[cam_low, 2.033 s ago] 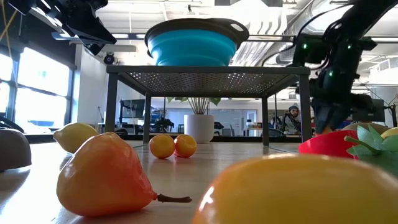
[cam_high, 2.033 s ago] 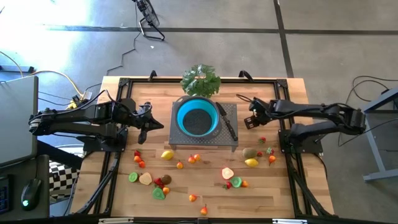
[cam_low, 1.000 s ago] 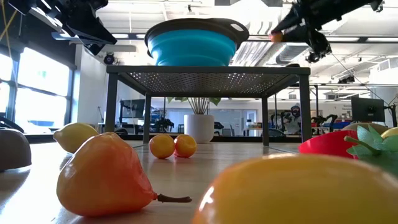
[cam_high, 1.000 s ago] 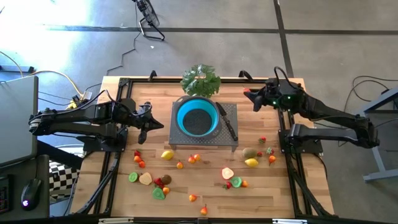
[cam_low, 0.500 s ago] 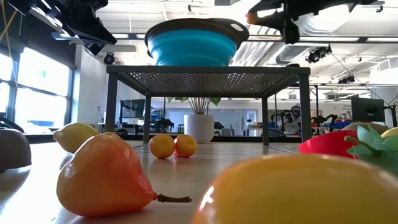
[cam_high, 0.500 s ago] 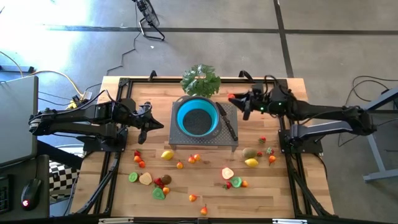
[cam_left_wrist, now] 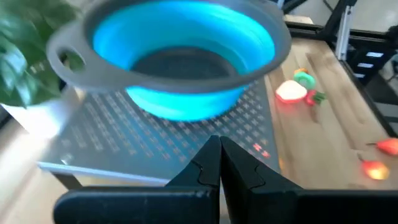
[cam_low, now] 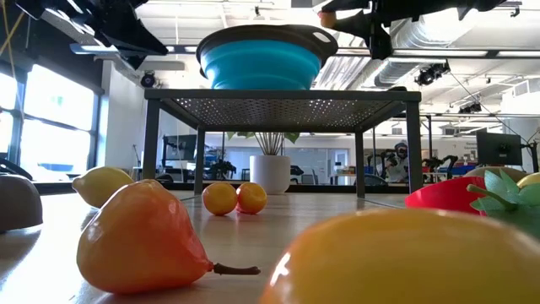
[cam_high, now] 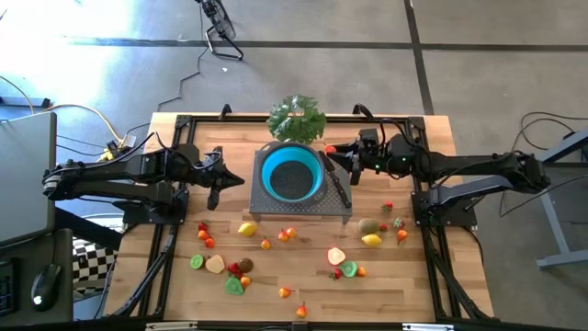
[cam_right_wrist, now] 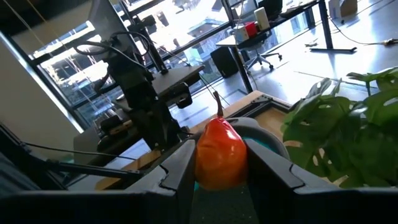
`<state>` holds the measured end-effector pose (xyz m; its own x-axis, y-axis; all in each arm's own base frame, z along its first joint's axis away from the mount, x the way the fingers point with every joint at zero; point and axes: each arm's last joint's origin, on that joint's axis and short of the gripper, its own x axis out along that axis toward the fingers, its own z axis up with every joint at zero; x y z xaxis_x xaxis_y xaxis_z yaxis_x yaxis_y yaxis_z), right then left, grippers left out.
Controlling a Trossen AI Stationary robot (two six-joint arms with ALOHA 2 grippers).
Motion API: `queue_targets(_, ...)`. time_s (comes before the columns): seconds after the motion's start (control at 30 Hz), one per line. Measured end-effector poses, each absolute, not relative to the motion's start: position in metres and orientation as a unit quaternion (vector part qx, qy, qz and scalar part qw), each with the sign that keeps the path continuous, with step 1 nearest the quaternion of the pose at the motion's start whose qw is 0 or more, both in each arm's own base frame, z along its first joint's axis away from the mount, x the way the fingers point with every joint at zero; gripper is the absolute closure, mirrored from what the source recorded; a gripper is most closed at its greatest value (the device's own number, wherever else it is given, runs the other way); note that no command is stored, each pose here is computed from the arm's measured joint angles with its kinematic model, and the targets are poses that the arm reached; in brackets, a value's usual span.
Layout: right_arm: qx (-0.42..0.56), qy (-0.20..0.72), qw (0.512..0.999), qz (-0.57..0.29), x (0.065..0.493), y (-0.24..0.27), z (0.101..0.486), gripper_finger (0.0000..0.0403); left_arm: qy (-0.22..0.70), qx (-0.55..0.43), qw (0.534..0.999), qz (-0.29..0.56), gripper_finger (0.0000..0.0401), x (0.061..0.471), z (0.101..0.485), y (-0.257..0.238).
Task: Pick & Place Fruit
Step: Put the pear into the blue strainer bowl on the shelf
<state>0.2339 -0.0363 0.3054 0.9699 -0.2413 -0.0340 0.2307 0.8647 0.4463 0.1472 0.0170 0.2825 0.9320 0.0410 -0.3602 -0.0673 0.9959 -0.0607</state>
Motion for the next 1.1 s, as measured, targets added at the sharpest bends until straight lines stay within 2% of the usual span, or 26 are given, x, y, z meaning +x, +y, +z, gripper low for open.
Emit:
queue_targets(0.27,0.217,-0.012,0.97,-0.109,0.236,-0.034,0.32,0.029,0.139,0.026,0.99,0.021,0.0401,0.145,0.29,0.017)
queue_targets(0.5,0.188,0.035,0.973,-0.129,0.248,-0.026,0.343,0.029,0.064,0.047,0.997,0.017,0.0401,0.141,0.264,0.016)
queue_targets(0.77,0.157,0.125,0.971,-0.132,0.293,-0.024,0.355,0.0288,0.052,0.036,0.998,0.022,0.0401,0.129,0.254,0.015)
queue_targets(1.1,0.11,0.243,0.954,-0.136,0.349,-0.027,0.347,0.0287,0.045,0.03,0.998,0.021,0.0401,0.126,0.256,0.014)
